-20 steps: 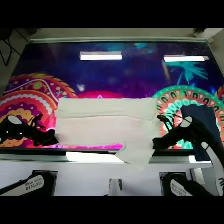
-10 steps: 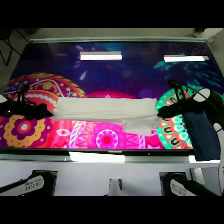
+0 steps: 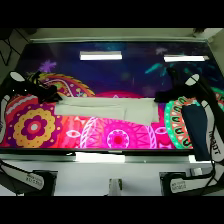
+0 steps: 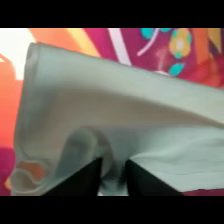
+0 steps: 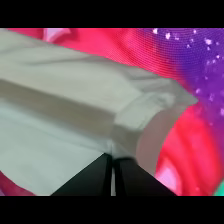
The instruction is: Fold the shirts.
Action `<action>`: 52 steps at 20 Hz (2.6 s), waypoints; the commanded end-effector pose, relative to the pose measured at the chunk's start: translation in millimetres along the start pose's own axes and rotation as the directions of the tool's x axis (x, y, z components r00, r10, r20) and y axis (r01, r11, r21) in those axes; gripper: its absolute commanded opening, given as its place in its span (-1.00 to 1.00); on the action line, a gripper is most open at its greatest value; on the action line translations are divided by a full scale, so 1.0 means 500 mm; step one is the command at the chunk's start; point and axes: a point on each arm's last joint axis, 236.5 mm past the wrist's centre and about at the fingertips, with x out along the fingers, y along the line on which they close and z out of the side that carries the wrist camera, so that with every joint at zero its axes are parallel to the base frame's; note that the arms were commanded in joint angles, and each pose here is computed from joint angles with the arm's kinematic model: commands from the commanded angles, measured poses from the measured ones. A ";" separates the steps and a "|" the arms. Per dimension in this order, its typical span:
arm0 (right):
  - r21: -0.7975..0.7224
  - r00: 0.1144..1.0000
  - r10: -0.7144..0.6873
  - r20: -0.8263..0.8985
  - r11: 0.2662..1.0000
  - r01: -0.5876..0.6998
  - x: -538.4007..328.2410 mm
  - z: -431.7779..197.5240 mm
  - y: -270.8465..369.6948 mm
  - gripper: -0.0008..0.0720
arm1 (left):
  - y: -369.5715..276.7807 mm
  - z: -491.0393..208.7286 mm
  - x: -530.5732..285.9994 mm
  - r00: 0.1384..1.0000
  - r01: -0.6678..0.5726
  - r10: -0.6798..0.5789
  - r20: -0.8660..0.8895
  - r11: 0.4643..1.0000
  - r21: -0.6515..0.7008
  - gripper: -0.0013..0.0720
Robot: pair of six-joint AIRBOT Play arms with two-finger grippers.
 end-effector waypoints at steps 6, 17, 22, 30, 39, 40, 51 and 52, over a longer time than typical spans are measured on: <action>-0.052 0.979 0.021 -0.201 0.998 -0.032 -0.037 -0.105 -0.085 0.95 | -0.013 0.051 -0.090 0.999 0.017 -0.017 0.043 1.000 0.015 0.63; 0.034 0.940 0.219 -0.262 0.975 -0.218 0.119 -0.128 0.030 0.84 | -0.266 -0.012 -0.269 0.971 0.019 -0.098 0.218 0.941 0.338 0.63; 0.024 0.934 0.277 -0.227 0.960 -0.279 0.089 -0.104 0.077 -0.93 | -0.383 -0.097 -0.151 0.988 0.059 -0.122 0.093 0.864 0.500 -0.33; -0.187 0.972 0.230 -0.043 0.954 -0.234 -0.233 -0.058 0.228 -0.93 | -0.568 -0.377 0.276 0.949 0.306 -0.232 -0.214 0.838 0.451 -0.87; -0.221 0.990 0.140 -0.004 0.965 -0.138 -0.419 -0.159 0.310 -0.93 | -0.673 -0.512 0.429 0.895 0.430 -0.354 -0.273 0.849 0.309 -0.88; -0.211 0.990 0.142 0.001 0.968 -0.139 -0.414 -0.153 0.307 -0.93 | -0.670 -0.499 0.412 0.893 0.435 -0.355 -0.275 0.836 0.334 -0.88; -0.237 0.885 0.464 0.028 0.863 -0.445 -0.095 0.018 0.532 -0.93 | -0.486 -0.055 -0.321 0.816 0.115 -0.376 0.439 0.849 0.515 -0.88; -0.208 0.854 0.517 0.054 0.843 -0.497 -0.051 0.037 0.571 -0.93 | -0.477 -0.064 -0.373 0.797 0.101 -0.381 0.469 0.849 0.518 -0.88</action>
